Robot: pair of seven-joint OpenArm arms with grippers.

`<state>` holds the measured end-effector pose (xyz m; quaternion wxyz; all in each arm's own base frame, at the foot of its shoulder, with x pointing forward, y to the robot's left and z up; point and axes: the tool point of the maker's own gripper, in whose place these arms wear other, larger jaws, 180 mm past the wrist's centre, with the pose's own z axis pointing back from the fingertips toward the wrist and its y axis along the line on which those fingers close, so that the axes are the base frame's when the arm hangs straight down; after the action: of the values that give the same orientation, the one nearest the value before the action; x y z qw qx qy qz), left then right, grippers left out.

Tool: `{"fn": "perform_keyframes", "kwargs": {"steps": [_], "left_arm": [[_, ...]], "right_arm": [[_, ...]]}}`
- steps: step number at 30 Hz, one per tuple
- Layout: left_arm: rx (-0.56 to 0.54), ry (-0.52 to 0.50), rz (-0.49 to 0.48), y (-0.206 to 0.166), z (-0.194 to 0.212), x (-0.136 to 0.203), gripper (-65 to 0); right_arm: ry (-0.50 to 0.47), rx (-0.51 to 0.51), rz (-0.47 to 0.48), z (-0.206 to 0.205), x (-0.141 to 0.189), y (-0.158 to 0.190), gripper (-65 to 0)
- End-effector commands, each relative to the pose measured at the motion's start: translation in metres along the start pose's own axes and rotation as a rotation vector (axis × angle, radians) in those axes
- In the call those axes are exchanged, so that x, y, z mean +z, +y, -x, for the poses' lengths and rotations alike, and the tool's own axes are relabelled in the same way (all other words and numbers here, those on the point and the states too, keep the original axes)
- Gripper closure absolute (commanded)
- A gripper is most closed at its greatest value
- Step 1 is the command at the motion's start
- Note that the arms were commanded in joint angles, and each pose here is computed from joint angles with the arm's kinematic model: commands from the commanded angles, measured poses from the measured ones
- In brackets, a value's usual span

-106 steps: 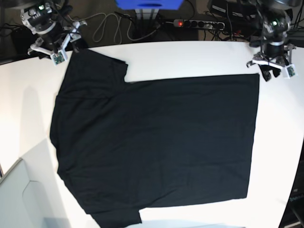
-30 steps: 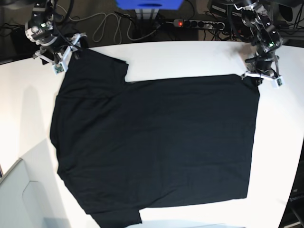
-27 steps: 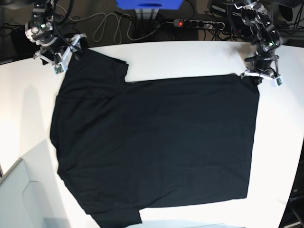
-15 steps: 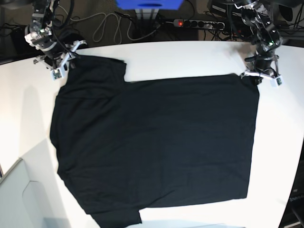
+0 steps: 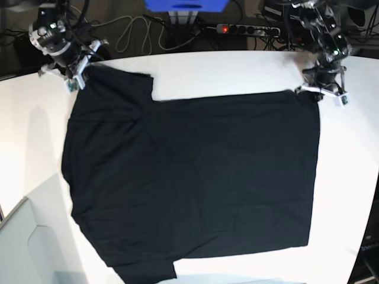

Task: Fold the T-shirt properly
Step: 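Close both grippers on the shoulder corners of the black shirt, then lift the shoulders and pull both grippers across the shirt toward the hem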

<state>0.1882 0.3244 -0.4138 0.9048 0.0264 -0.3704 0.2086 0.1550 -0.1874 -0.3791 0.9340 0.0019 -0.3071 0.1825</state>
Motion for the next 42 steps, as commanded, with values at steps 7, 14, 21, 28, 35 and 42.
{"fn": "perform_keyframes", "kwargs": {"steps": [7,14,21,28,35,42], "left_arm": [[-0.069,-0.075,0.002,-0.004,-0.023,0.024,0.0],[-0.128,-0.113,0.006,-0.009,-0.034,0.044,0.0],[-0.143,-0.109,0.003,-0.009,-0.032,0.05,0.0],[-0.148,-0.075,-0.028,0.005,-0.019,0.059,0.0],[-0.174,-0.078,-0.068,0.018,-0.02,0.076,0.0],[-0.168,-0.09,-0.055,0.012,-0.022,0.076,0.0]], "right_arm": [[-0.043,0.056,0.006,-0.011,0.024,0.004,-0.2],[0.007,0.044,0.033,0.008,0.031,-0.004,-0.2],[0.048,0.026,0.105,0.023,0.043,-0.027,-0.2],[0.102,0.023,0.082,0.042,0.05,-0.019,-0.2],[0.112,0.022,0.054,0.046,0.05,-0.009,-0.2],[0.09,0.025,0.055,0.039,0.048,-0.009,-0.2]]}}
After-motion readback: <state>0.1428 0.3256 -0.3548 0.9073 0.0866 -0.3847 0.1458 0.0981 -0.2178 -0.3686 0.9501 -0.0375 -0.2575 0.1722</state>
